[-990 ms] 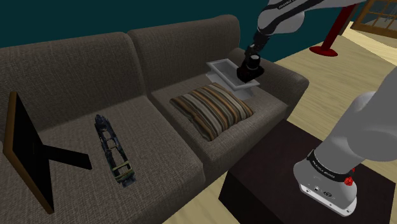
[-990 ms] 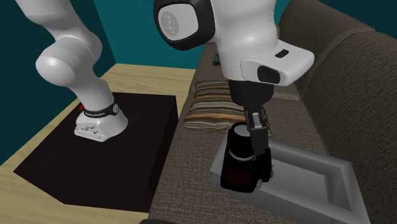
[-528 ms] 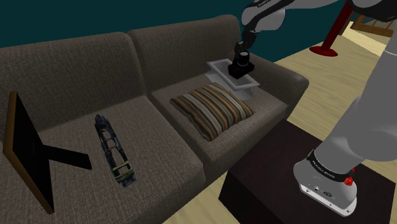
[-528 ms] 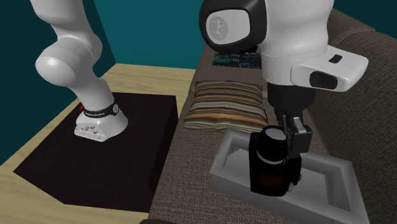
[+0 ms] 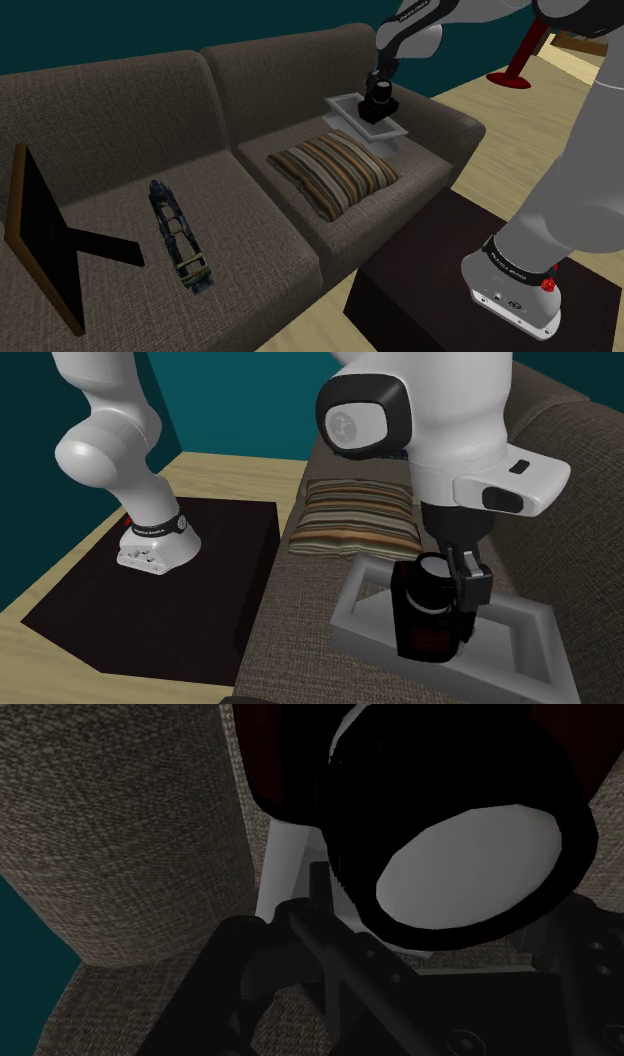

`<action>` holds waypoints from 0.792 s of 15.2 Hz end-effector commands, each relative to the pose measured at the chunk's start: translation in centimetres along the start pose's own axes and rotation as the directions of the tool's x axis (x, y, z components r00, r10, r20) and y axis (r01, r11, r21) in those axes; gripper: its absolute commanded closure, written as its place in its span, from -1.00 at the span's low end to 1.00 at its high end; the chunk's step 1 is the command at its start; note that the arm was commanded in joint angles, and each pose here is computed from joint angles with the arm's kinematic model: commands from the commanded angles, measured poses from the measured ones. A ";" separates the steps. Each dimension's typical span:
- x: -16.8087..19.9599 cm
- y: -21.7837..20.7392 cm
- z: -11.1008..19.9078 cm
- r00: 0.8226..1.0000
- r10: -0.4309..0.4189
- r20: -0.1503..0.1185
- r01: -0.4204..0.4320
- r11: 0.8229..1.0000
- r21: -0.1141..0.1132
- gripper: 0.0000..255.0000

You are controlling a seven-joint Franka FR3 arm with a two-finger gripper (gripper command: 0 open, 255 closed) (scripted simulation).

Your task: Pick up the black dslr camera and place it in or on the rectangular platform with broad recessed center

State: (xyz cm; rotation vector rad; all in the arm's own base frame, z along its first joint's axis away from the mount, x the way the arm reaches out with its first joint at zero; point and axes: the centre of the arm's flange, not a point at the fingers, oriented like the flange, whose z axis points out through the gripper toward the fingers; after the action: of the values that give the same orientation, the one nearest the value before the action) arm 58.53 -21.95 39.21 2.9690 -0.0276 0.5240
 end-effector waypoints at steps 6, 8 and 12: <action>-1.9 -0.9 4.0 0.998 -0.003 0.055 0.002 1.000 0.024 1.00; -1.9 -0.9 4.0 0.998 -0.003 0.055 0.002 1.000 0.024 1.00; -0.8 -1.7 3.2 0.998 -0.004 0.058 0.003 1.000 0.018 -1.00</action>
State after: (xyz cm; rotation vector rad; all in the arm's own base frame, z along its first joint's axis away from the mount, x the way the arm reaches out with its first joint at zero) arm 59.46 -21.52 38.24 2.8873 -0.0309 0.6525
